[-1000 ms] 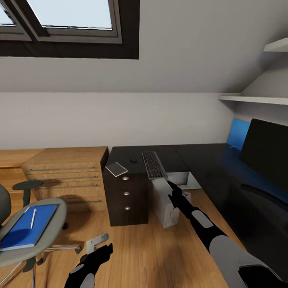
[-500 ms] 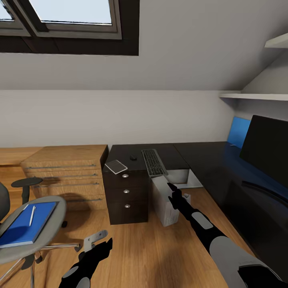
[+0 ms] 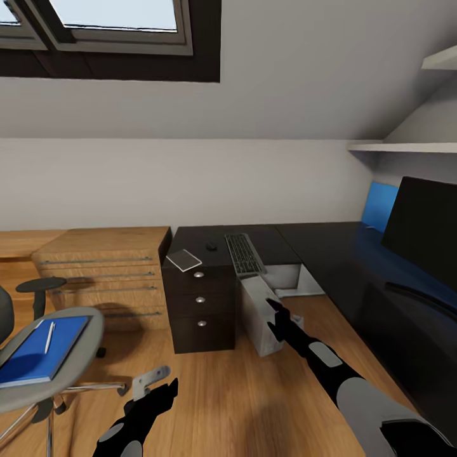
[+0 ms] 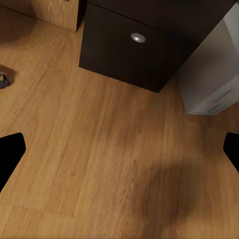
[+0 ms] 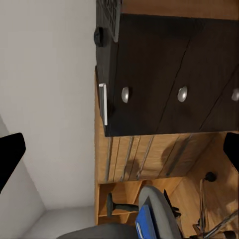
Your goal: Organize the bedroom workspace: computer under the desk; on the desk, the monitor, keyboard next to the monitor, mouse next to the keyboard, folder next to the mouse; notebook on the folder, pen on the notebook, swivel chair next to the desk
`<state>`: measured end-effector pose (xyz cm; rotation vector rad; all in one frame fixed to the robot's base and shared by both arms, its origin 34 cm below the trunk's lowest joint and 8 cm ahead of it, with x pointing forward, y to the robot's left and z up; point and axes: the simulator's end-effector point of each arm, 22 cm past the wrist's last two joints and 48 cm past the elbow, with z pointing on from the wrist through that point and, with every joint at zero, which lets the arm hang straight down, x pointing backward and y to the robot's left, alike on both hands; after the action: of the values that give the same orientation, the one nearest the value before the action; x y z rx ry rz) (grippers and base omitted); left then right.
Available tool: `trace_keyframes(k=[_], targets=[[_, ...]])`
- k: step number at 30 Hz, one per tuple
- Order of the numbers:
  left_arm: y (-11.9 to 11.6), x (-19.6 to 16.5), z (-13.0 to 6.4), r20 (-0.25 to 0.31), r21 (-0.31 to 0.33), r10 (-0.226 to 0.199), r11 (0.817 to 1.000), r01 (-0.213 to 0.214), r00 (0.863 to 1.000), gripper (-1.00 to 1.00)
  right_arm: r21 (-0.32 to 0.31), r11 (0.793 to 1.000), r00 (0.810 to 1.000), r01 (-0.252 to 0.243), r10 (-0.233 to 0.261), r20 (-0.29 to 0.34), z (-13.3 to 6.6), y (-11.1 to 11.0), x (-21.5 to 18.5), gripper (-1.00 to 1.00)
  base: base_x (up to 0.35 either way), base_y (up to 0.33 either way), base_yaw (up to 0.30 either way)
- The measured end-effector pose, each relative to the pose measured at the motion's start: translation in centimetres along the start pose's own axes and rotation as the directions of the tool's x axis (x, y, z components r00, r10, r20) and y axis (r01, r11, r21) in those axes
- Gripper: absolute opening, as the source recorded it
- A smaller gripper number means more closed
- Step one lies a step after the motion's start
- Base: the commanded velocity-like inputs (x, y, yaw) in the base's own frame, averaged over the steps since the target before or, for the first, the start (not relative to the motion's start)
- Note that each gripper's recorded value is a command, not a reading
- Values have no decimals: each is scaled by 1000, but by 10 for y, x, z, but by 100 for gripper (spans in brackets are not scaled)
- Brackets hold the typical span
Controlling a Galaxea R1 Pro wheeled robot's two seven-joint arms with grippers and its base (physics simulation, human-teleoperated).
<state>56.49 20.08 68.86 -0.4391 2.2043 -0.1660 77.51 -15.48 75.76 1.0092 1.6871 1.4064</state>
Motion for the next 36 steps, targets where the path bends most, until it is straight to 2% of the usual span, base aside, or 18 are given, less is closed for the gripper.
trace_keyframes(k=[5, 7, 8, 9, 10, 12, 14, 20, 27, 36], targets=[[3, 8, 5, 0, -1, 1, 1000, -1, 1000, 100, 21, 1000, 1000, 9, -9, 8, 1, -14, 0, 100, 0, 0, 0], [4, 11, 7, 0, -2, 1, 1000, -1, 1000, 100, 35, 998, 998, 47, -49, 35, 2, -19, -6, 100, 0, 0, 0], [4, 13, 8, 0, -1, 2, 1000, -2, 1000, 100, 48, 994, 993, 96, -99, 66, 2, -23, -13, 100, 0, 0, 0], [5, 14, 9, 0, -1, 2, 1000, -2, 1000, 100, 52, 992, 990, 115, -118, 75, 2, -25, -15, 100, 0, 0, 0], [6, 16, 10, 0, -2, 2, 1000, -2, 1000, 100, 58, 986, 983, 156, -160, 88, 2, -26, -18, 100, 0, 0, 0], [7, 19, 12, 0, -2, 2, 1000, -2, 1000, 100, 58, 980, 976, 188, -193, 96, 3, -28, -19, 100, 0, 0, 0], [8, 22, 14, 0, -3, 3, 1000, -3, 1000, 100, 37, 977, 971, 210, -212, 108, 5, -20, -22, 100, 0, 0, 0], [12, 31, 20, 3, -4, 3, 1000, -3, 1000, 100, 16, 974, 966, 228, -228, 120, 6, -21, -25, 100, 0, 0, 0], [16, 43, 27, 3, -3, 2, 1000, -2, 1000, 100, -41, 972, 968, 231, -225, 115, 7, -23, -18, 100, 0, 0, 0], [20, 59, 36, 2, -1, 3, 1000, -3, 1000, 100, -40, 973, 969, 228, -223, 108, 9, -42, -10, 100, 0, 0, 0]])
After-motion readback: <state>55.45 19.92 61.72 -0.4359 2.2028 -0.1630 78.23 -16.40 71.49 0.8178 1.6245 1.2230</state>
